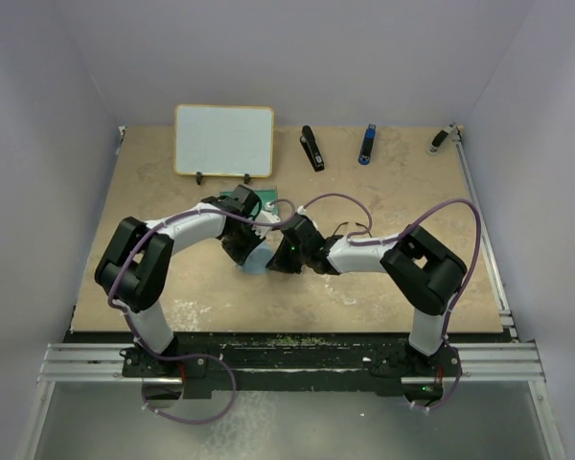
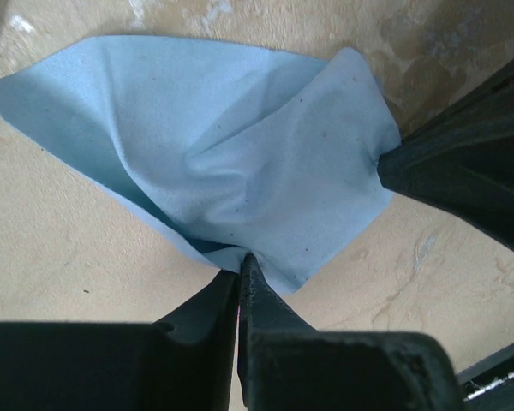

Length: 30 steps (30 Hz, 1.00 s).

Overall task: Organize the sunglasses
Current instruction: Pick up the glasses cleaning cloth from the center of the board.

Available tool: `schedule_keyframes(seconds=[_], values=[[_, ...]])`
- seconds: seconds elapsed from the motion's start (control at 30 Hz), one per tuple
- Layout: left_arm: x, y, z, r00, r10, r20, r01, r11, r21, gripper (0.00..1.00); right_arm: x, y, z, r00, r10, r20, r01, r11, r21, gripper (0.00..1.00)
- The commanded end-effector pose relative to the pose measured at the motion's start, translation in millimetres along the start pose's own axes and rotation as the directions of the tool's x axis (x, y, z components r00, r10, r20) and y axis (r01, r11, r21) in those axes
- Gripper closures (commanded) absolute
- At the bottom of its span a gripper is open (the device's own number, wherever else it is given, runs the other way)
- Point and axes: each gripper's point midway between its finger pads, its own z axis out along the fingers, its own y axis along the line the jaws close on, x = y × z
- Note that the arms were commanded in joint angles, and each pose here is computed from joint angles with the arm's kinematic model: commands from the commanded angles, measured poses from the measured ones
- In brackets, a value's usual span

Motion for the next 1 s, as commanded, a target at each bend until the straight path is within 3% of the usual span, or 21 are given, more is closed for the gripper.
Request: schedule_keyframes(seconds=[0.0,0.27,0.4,0.53,0.6,0.63,0.97], values=[[-4,1,-22,1.0,0.004,0.025,-0.004,1.0,-0.014,0.96,-13,18,-7,0.999,-0.01,0.044,0.011,1.0,-0.029,1.0],[1,2,-21,1.0,0.011,-0.002,-0.011,1.0,-0.009,0.81,-11,16,-8,0.999,-0.009,0.041,0.01,1.0,-0.029,1.0],[1,1,-19,1.0,0.011,-0.01,-0.011,1.0,0.001,0.81,-11,15,-8,0.999,-0.01,0.041,0.011,1.0,-0.028,1.0],[2,1,-18,1.0,0.011,-0.013,-0.011,1.0,0.006,0.84,-11,15,-7,0.999,-0.012,0.038,0.013,1.0,-0.027,1.0],[2,1,-18,1.0,0.01,-0.013,-0.01,1.0,0.005,0.96,-11,16,-7,0.999,-0.012,0.038,0.013,1.0,-0.028,1.0],[1,1,-18,1.0,0.012,-0.012,-0.012,1.0,0.006,0.97,-11,16,-7,0.999,-0.012,0.038,0.013,1.0,-0.029,1.0],[-9,3,-36,0.999,0.013,0.053,-0.012,1.0,-0.017,0.97,-14,21,-16,0.997,-0.054,0.052,0.055,0.998,-0.021,1.0]])
